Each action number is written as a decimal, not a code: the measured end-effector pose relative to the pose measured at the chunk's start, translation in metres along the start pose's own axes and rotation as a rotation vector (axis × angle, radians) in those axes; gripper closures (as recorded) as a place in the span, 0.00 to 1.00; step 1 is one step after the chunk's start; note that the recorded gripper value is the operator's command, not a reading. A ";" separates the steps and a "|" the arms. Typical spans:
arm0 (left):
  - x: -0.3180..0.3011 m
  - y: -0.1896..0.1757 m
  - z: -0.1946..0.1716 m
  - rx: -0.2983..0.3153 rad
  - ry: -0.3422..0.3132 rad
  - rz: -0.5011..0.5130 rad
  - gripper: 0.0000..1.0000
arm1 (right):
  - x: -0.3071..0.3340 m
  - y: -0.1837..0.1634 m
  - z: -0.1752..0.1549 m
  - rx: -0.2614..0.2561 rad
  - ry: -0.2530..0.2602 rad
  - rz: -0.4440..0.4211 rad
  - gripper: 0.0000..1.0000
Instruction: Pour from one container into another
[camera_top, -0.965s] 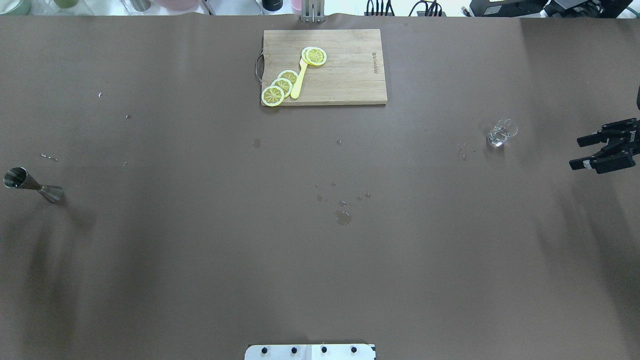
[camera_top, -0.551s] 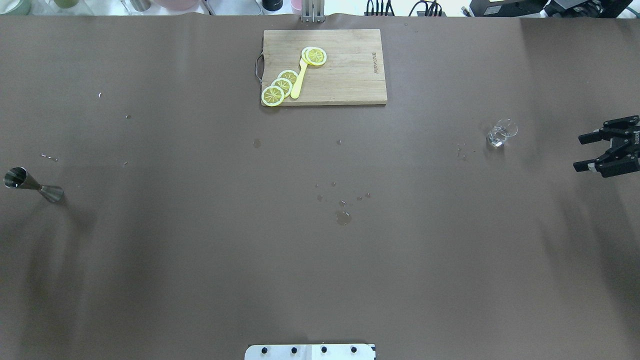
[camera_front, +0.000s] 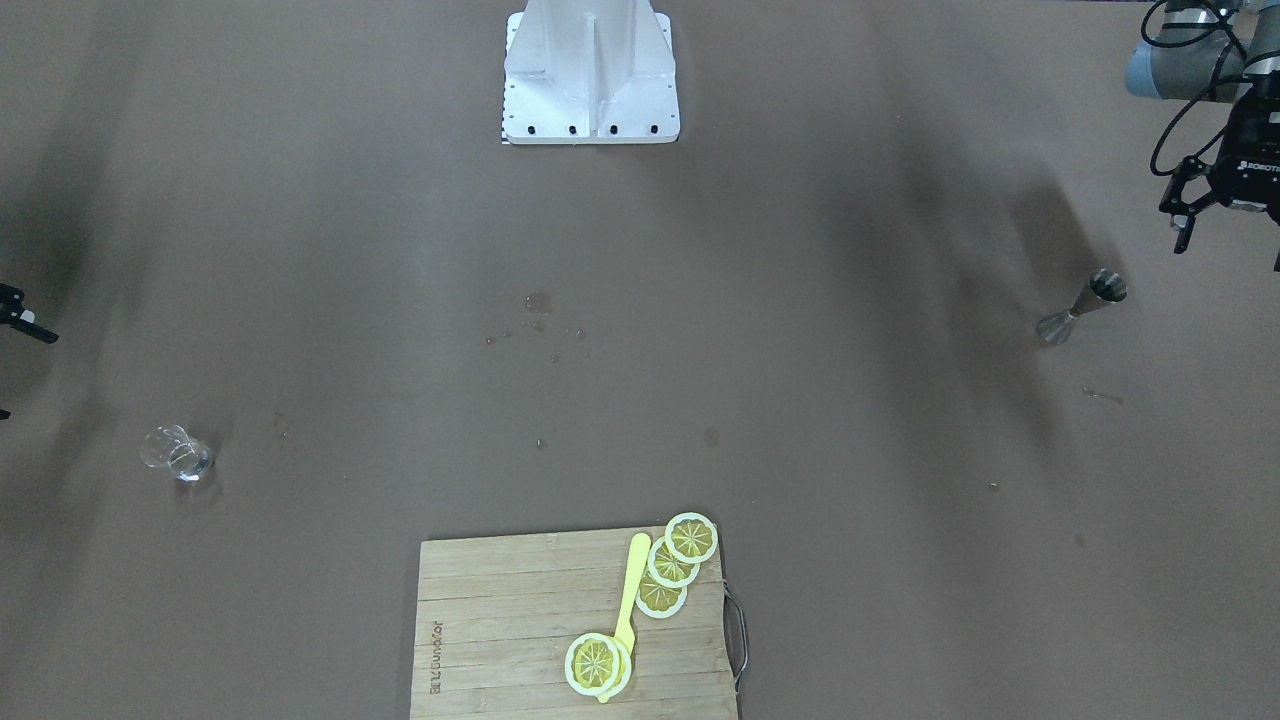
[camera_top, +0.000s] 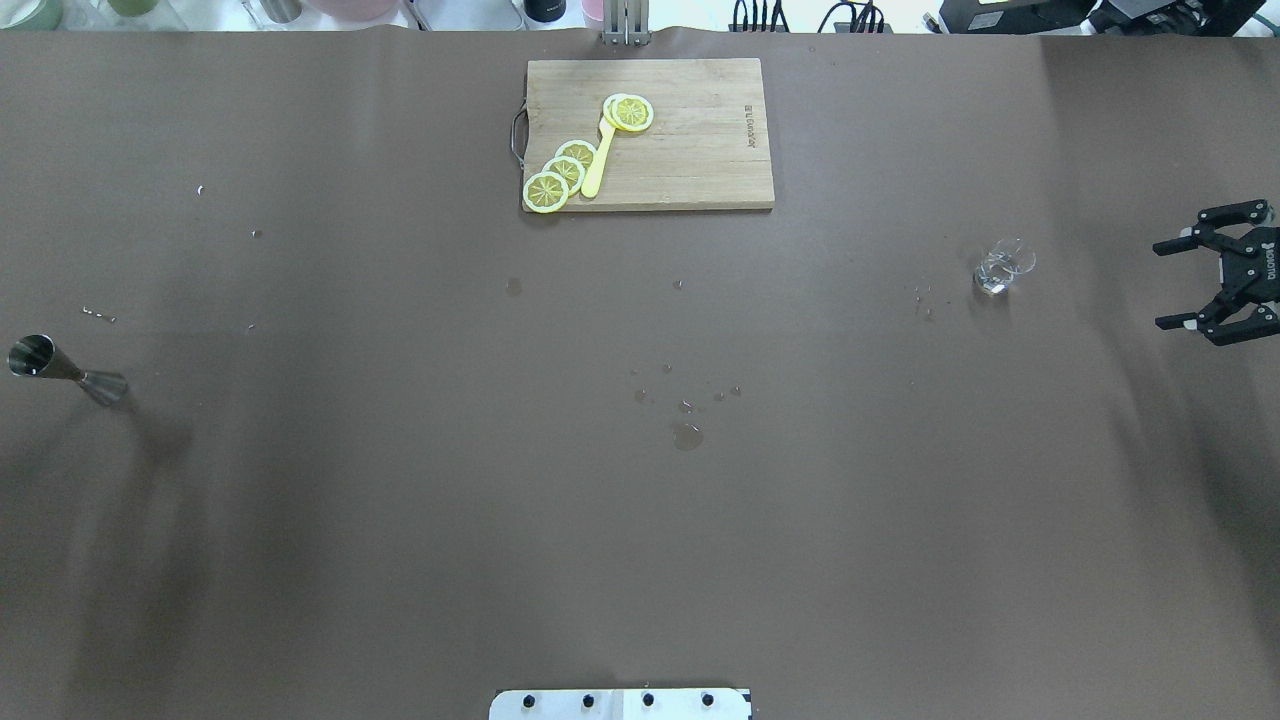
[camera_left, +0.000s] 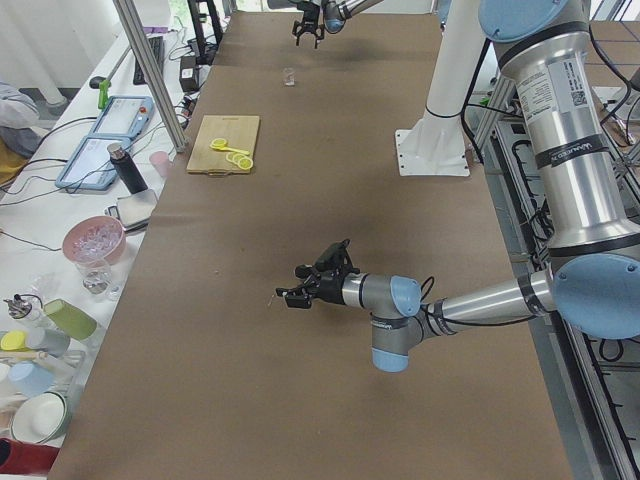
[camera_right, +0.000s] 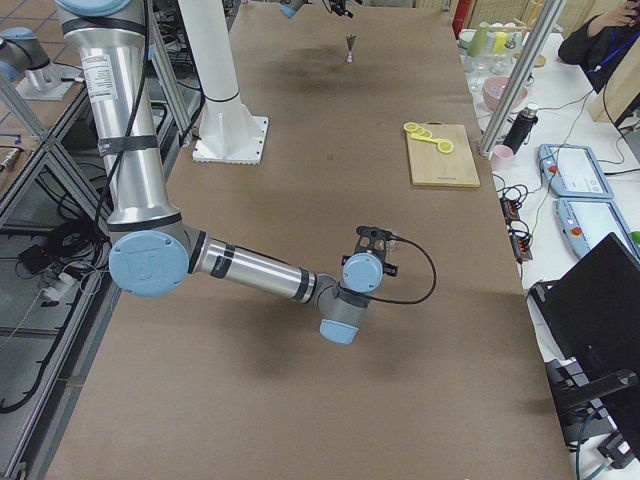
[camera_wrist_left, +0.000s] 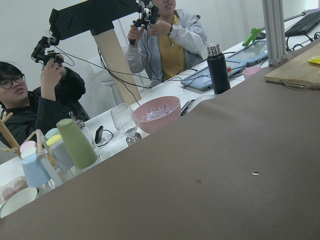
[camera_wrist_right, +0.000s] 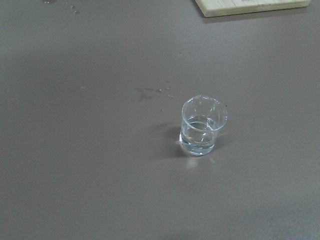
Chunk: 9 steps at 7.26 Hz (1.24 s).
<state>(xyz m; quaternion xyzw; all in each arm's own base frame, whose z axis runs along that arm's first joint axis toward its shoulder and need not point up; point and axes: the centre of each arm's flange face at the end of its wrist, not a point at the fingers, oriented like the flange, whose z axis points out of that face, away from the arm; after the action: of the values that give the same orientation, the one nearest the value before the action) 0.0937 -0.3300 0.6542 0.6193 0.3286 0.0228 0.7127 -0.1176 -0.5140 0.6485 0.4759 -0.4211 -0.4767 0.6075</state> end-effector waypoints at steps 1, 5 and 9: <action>0.015 0.006 0.001 0.022 0.004 -0.052 0.03 | 0.014 -0.003 0.004 0.000 0.003 -0.046 0.00; 0.071 0.039 -0.021 0.091 -0.006 -0.142 0.09 | 0.035 -0.033 0.032 0.015 -0.024 -0.102 0.00; 0.125 0.072 -0.042 0.144 -0.091 -0.274 0.10 | 0.061 -0.055 0.060 0.012 -0.036 -0.103 0.00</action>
<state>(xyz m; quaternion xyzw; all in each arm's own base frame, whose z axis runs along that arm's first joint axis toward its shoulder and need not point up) 0.1982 -0.2219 0.6633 0.6186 0.3782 -0.1261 0.6771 -0.1736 -0.5894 0.6093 0.4918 -0.4097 -0.5132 0.5717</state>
